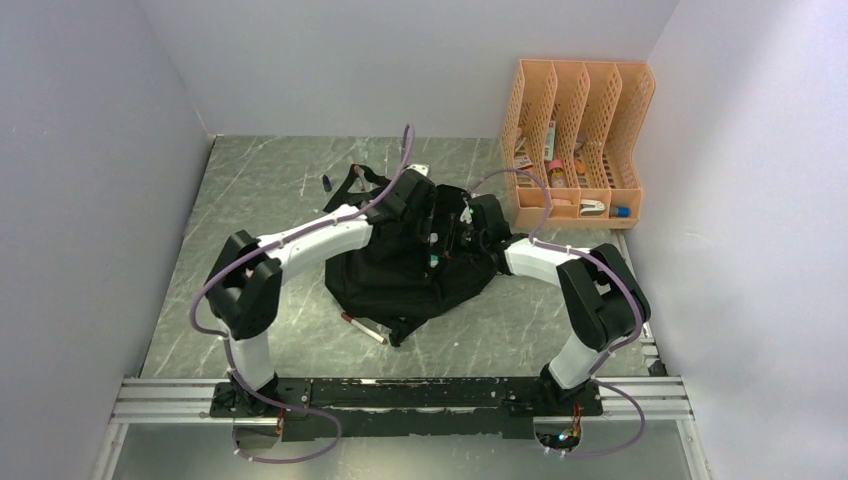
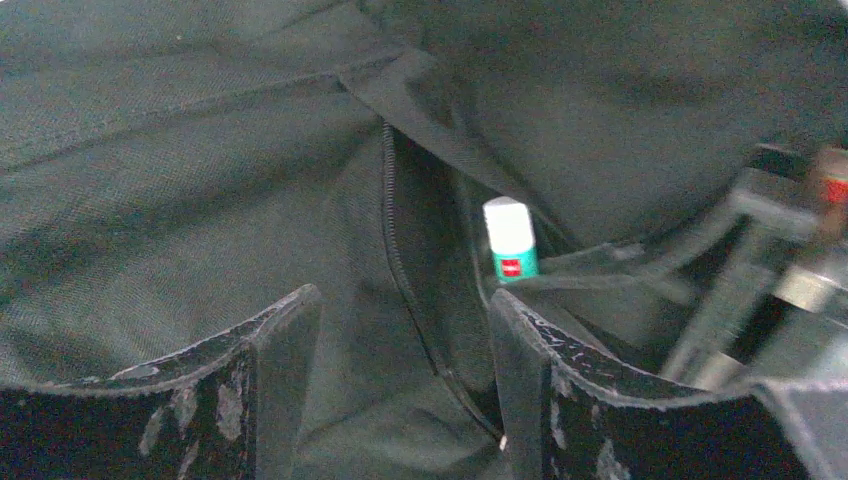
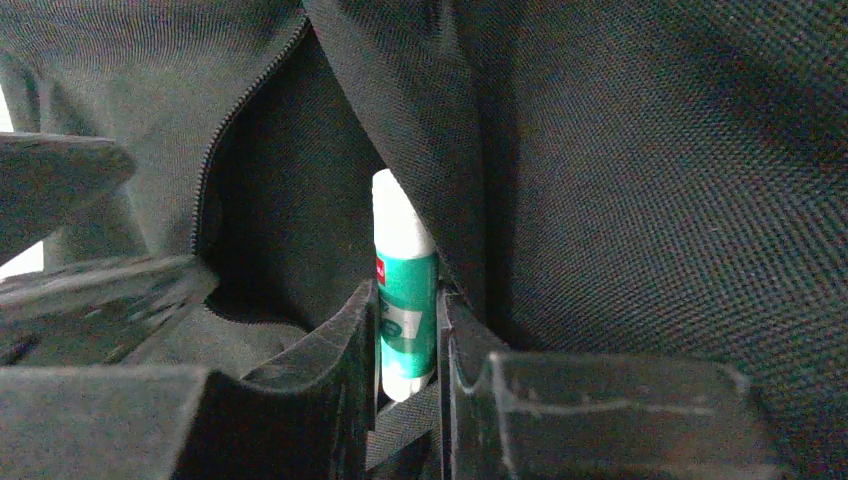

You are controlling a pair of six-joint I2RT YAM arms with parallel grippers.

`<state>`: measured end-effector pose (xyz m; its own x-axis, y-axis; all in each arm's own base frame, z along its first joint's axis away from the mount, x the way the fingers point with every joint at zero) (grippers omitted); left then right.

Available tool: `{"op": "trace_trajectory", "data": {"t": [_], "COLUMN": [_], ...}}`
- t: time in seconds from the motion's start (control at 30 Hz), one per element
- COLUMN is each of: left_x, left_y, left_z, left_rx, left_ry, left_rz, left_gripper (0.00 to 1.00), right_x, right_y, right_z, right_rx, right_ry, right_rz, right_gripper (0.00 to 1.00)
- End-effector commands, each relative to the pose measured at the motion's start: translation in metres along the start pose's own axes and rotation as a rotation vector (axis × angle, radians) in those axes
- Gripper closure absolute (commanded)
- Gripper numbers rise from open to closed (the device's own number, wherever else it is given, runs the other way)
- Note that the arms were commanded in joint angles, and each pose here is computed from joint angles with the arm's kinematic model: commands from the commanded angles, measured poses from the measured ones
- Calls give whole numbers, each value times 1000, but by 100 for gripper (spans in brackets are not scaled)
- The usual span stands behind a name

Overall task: Pack the student bag
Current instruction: Place the stationery in the student bag.

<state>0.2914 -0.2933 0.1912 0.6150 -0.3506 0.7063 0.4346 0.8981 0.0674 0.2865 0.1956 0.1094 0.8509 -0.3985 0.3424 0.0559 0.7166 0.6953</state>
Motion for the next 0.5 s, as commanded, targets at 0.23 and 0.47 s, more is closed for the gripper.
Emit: {"op": "trace_trajectory", "data": {"t": [0.23, 0.47], "left_x": [-12, -13], "left_y": [0, 3], "left_z": [-23, -19], "left_rx": [124, 133], "left_ry": [105, 110], "left_rz": [-79, -105], "left_gripper": [48, 84], "right_x": [2, 4], "right_y": [-16, -13], "right_z": [10, 11], "right_rx": [-36, -11], "right_ry": [-16, -10], "right_rz": [-32, -42], "right_gripper": [100, 100]}}
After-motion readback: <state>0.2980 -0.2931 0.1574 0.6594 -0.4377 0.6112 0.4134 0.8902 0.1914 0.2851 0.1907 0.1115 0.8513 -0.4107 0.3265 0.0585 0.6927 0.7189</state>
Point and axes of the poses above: each gripper's point midway between its finger pads, its own z axis back along the fingers, its own y axis along the line the jaws close on, x = y × z, the point moved 9 cm from there along z, back along the fingers, and after that the axes turned 15 degrees about -z, right-handed, at the moved point
